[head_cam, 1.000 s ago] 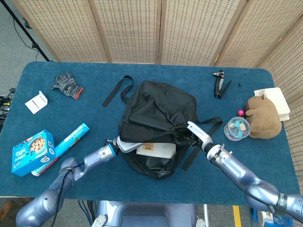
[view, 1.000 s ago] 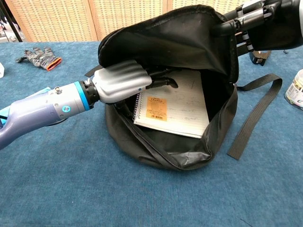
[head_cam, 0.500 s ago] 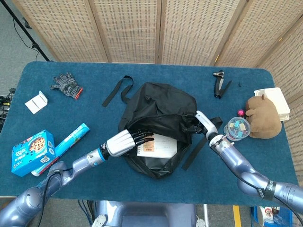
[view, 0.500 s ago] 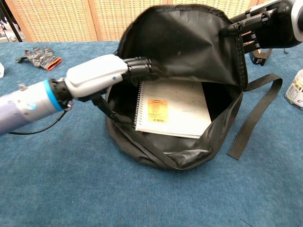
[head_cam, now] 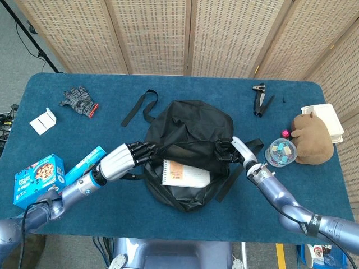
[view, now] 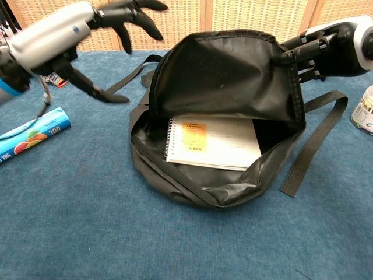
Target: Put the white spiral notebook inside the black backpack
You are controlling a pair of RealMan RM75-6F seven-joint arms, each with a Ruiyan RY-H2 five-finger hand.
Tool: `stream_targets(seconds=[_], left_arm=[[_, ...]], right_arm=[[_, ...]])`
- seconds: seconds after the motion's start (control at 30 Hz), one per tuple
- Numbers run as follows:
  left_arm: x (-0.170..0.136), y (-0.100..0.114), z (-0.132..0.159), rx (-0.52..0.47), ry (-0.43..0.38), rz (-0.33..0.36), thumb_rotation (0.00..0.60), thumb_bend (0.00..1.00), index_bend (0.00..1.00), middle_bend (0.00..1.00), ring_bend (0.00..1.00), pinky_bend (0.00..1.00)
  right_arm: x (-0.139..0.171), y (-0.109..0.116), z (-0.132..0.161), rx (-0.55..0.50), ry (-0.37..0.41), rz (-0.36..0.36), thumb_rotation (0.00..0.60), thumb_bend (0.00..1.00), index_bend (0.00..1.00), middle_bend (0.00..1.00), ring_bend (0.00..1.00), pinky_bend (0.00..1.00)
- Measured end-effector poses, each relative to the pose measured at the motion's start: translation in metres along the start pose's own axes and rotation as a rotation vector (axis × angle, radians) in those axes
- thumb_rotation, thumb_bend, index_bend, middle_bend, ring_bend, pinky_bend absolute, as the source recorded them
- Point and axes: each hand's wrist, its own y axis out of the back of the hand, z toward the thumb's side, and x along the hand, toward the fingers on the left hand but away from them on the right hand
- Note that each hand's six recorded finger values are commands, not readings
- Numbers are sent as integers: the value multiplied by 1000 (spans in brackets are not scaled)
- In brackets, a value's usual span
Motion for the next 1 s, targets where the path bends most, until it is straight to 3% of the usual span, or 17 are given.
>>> stream_targets(seconds=[0.17, 0.2, 0.3, 0.33, 0.53, 0.7, 0.87, 1.0], left_arm=[[-4, 18, -31, 70, 123, -4, 600, 0, 299, 138, 145, 425], [-5, 21, -37, 79, 150, -8, 600, 0, 299, 136, 140, 424], [-11, 32, -54, 103, 235, -19, 600, 0, 298, 127, 132, 419], [-13, 35, -58, 110, 259, -24, 600, 0, 293, 121, 134, 416], [-28, 50, -76, 138, 374, -51, 600, 0, 246, 84, 121, 397], [-50, 62, -85, 148, 472, -57, 600, 0, 162, 14, 67, 353], [-84, 77, -90, 133, 586, -60, 600, 0, 22, 0, 88, 335], [-118, 88, -90, 106, 686, -55, 600, 0, 0, 0, 27, 293]], right_arm=[[8, -12, -3, 24, 11, 35, 600, 638, 582, 506, 261, 373], [10, -16, -4, 31, 14, 49, 600, 529, 493, 420, 197, 286], [17, -30, -7, 74, 33, 103, 600, 65, 114, 76, 14, 32], [21, -36, -8, 97, 42, 131, 600, 7, 32, 15, 0, 5], [37, -64, -15, 198, 95, 250, 600, 0, 0, 0, 0, 0], [53, -76, -24, 301, 151, 291, 600, 0, 0, 0, 0, 0], [70, -67, -31, 428, 231, 249, 600, 0, 0, 0, 0, 0], [80, -44, -38, 569, 288, 151, 600, 0, 0, 0, 0, 0]])
